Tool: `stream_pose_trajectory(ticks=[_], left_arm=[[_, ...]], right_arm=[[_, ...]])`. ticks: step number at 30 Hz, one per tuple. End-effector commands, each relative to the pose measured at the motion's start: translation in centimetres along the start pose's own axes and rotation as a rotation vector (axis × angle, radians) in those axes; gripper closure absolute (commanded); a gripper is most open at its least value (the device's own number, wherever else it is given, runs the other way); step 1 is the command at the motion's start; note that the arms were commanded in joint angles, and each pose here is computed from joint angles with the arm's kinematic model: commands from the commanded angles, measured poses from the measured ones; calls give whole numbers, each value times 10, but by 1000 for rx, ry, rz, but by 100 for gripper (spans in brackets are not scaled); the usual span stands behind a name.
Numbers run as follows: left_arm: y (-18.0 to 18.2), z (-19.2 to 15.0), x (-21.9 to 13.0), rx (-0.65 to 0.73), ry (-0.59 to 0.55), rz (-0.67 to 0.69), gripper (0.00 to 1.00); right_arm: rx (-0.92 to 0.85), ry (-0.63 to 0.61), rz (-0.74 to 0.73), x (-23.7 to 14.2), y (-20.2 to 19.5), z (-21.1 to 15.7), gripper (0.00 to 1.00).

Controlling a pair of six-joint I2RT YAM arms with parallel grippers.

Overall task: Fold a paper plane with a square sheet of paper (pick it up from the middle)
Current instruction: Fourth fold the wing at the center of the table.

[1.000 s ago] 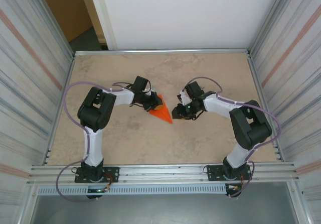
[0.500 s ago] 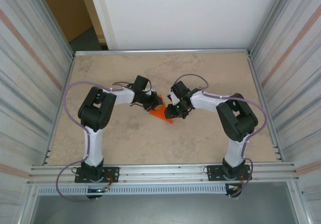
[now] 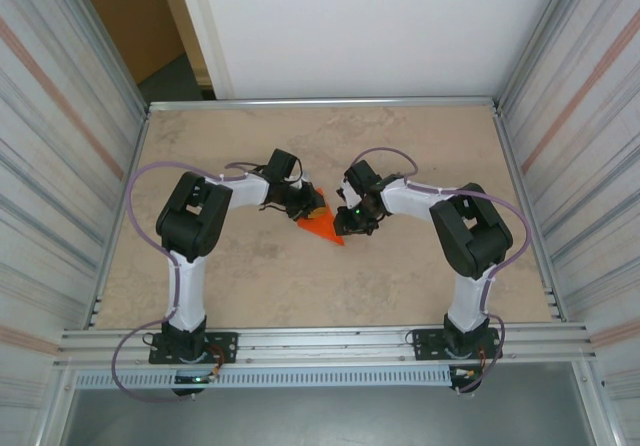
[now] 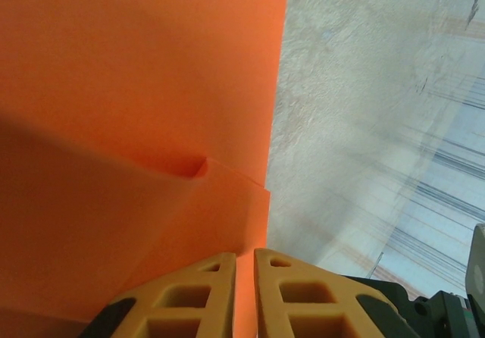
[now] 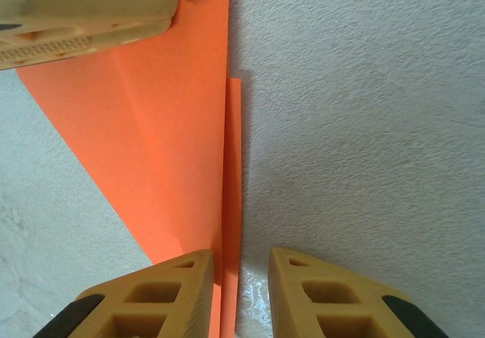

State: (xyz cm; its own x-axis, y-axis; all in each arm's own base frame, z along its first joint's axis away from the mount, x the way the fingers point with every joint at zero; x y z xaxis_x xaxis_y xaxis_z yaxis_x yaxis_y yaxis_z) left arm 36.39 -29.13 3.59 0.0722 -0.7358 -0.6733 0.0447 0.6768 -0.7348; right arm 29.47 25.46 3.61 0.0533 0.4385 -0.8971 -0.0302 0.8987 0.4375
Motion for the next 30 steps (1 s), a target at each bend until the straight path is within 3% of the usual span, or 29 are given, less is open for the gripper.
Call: stream_pose_trajectory(ticks=[1,4,9,14,20,30], left_arm=[[61,-33,17,-162,106,185,85],[63,-34,17,-167,111,189,85],[63,-35,17,-169,114,191,87],[61,-34,16,-162,110,186,87],[59,-33,15,-157,106,178,88],[51,-30,13,-141,94,158,90]], right_arm=[[4,72,-26,14,-9,-12,77],[0,45,5,4,0,-6,78],[3,-105,89,-33,22,19,77],[-11,-163,184,-41,38,25,81],[39,-52,266,-17,41,20,89],[124,44,247,12,17,14,95]])
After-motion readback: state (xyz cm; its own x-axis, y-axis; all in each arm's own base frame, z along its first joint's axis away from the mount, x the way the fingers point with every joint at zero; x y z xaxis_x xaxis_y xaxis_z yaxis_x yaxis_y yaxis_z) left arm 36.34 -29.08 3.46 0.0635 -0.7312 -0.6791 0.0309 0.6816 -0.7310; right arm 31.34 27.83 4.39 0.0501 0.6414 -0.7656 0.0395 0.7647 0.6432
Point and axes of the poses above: each hand's point on the last joint's axis, 136 mm out from that joint toward the fingers, its own x axis out along the fingers, its own y axis along the line the jaws close on, z = x × y, the point moved 2 cm from there along -x, back along the fingers, and after that the axes turned 15 degrees about x, right-handed, at the moved point
